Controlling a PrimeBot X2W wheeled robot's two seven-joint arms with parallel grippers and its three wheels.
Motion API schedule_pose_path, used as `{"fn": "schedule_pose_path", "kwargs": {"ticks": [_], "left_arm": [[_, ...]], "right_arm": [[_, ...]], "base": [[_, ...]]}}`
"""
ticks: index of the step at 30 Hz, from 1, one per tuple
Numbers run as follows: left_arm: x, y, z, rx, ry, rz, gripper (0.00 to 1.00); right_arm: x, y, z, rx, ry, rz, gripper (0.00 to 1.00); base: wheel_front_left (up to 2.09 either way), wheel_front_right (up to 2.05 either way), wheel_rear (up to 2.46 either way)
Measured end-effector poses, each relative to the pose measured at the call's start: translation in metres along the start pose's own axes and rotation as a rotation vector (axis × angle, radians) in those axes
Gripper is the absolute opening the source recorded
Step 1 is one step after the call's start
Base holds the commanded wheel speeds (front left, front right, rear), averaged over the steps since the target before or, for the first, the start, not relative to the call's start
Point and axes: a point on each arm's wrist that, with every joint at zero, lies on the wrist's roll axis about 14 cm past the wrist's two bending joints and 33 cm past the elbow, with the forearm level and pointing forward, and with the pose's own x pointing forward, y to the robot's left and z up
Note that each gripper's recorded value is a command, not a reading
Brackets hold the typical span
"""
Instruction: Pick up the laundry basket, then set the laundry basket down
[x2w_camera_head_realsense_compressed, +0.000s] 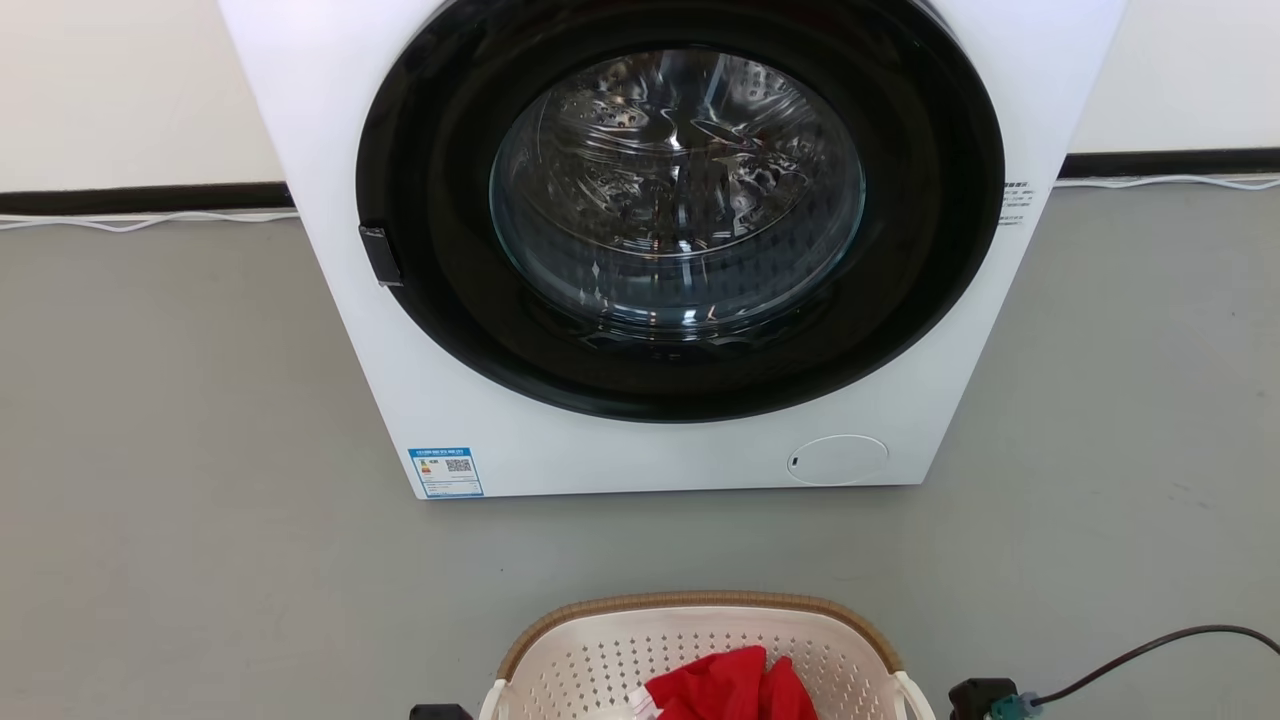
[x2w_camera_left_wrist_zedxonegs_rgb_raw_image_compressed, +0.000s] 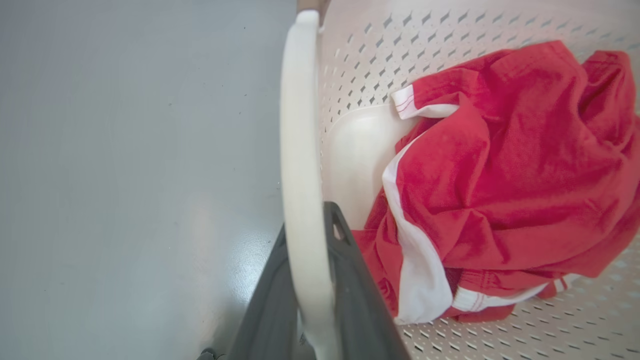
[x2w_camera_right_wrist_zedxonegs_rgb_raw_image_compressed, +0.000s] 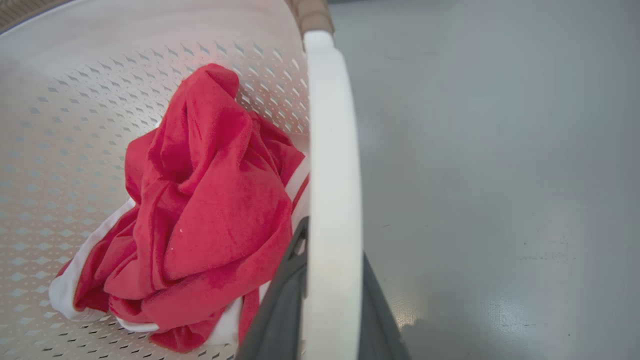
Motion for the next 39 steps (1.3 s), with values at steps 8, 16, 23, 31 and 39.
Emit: {"fn": "schedule_pose_path", "kwargs": {"ticks": [8,16,23,31,39], "left_arm": [[-0.0013,0.0000,-0.0002,0.005,-0.003,-0.001,0.00],[-0.0017,-0.0008,-0.0007,0.009,-0.002,-0.004,0.00],[-0.0014,-0.0015,-0.0017,0.009,0.001,-0.005,0.00],[-0.0008,-0.0012,-0.0039,0.011,0.010,-0.005,0.00],[0.0003,-0.0006,-0.0059,0.009,0.014,-0.004,0.00]], "right_arm": [[-0.0012,0.0016,-0.0017,0.001,0.004,0.004,0.00],[-0.0018,0.0016,-0.0036,0.000,0.004,0.004,0.00],[-0.0019,0.0012,-0.0042,0.014,0.000,0.002,0.00],[-0.0016,0.0017,-0.0072,0.014,0.009,0.005,0.00],[-0.0001,0.0018,-0.0079,0.021,0.010,0.006,0.00]], "base": [[0.00,0.00,0.00],[0.00,0.00,0.00],[0.00,0.00,0.00],[0.00,0.00,0.00],[0.00,0.00,0.00]]}}
